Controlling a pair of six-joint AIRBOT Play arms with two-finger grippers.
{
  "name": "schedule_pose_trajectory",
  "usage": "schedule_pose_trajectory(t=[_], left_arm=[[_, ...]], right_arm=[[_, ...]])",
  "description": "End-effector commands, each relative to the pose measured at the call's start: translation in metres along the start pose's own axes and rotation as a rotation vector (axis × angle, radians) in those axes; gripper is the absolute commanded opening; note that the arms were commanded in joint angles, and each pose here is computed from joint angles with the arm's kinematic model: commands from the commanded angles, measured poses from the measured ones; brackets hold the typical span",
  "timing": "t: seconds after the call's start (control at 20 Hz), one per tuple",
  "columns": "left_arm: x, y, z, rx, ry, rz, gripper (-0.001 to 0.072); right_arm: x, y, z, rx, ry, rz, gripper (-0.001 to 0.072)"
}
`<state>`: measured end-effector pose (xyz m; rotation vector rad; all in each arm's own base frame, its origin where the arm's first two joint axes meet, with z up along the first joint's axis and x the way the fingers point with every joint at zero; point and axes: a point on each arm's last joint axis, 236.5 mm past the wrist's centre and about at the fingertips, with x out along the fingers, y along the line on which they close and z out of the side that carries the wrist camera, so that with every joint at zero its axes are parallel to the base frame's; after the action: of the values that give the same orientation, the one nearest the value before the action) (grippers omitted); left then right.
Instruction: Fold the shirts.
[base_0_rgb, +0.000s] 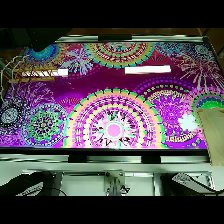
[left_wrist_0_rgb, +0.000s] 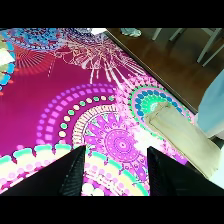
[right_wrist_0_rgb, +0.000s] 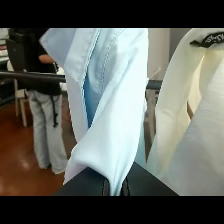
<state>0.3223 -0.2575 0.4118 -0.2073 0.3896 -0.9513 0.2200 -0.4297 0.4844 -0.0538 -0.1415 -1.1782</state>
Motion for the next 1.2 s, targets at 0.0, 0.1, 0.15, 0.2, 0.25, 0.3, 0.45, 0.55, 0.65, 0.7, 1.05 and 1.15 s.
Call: schedule_pose_trajectory(t=[0.0, 0.1, 0.15, 0.2, 0.25, 0.3, 0.45, 0.55, 0.65, 0.7, 1.05, 1.15], left_arm=[[0.0, 0.0, 0.0, 0.009, -0.002, 0.0, 0.0468], [0.0, 0.001, 0.004, 0.012, -0.015, 0.004, 0.0468], [0.0, 0.002, 0.005, 0.016, -0.02, 0.007, 0.0468], [0.0, 0.002, 0.005, 0.029, -0.02, 0.008, 0.0468], [0.001, 0.002, 0.005, 0.032, -0.021, 0.008, 0.0468], [0.002, 0.003, 0.005, 0.031, -0.019, 0.009, 0.0468], [0.002, 0.007, 0.004, 0.047, -0.015, 0.023, 0.0468], [0.002, 0.015, 0.003, 0.058, -0.012, 0.053, 0.0468], [0.003, 0.026, 0.001, 0.07, -0.002, 0.091, 0.0468], [0.003, 0.031, 0.0, 0.079, 0.004, 0.113, 0.0468], [-0.003, 0.055, -0.001, 0.102, 0.014, 0.199, 0.0468], [-0.005, 0.064, -0.001, 0.108, 0.019, 0.227, 0.0468]], right_arm=[[-0.003, 0.004, -0.013, 0.023, 0.065, 0.016, 0.0069], [-0.007, 0.006, -0.015, 0.011, 0.084, 0.029, 0.0069], [-0.01, 0.009, -0.012, 0.007, 0.08, 0.046, 0.0069], [-0.012, 0.013, -0.011, 0.002, 0.08, 0.063, 0.0069], [-0.014, 0.016, -0.01, 0.002, 0.082, 0.075, 0.0069], [-0.016, 0.017, -0.011, 0.008, 0.095, 0.082, 0.0069], [-0.023, 0.014, -0.02, 0.001, 0.147, 0.074, 0.0069], [-0.028, 0.014, -0.021, 0.008, 0.163, 0.075, 0.0069], [-0.032, 0.019, -0.021, 0.034, 0.174, 0.097, 0.007], [-0.034, 0.024, -0.022, 0.056, 0.184, 0.118, 0.0074], [-0.057, 0.045, -0.077, 0.125, 0.446, 0.19, 0.051], [-0.074, 0.047, -0.106, 0.12, 0.587, 0.198, 0.051]])
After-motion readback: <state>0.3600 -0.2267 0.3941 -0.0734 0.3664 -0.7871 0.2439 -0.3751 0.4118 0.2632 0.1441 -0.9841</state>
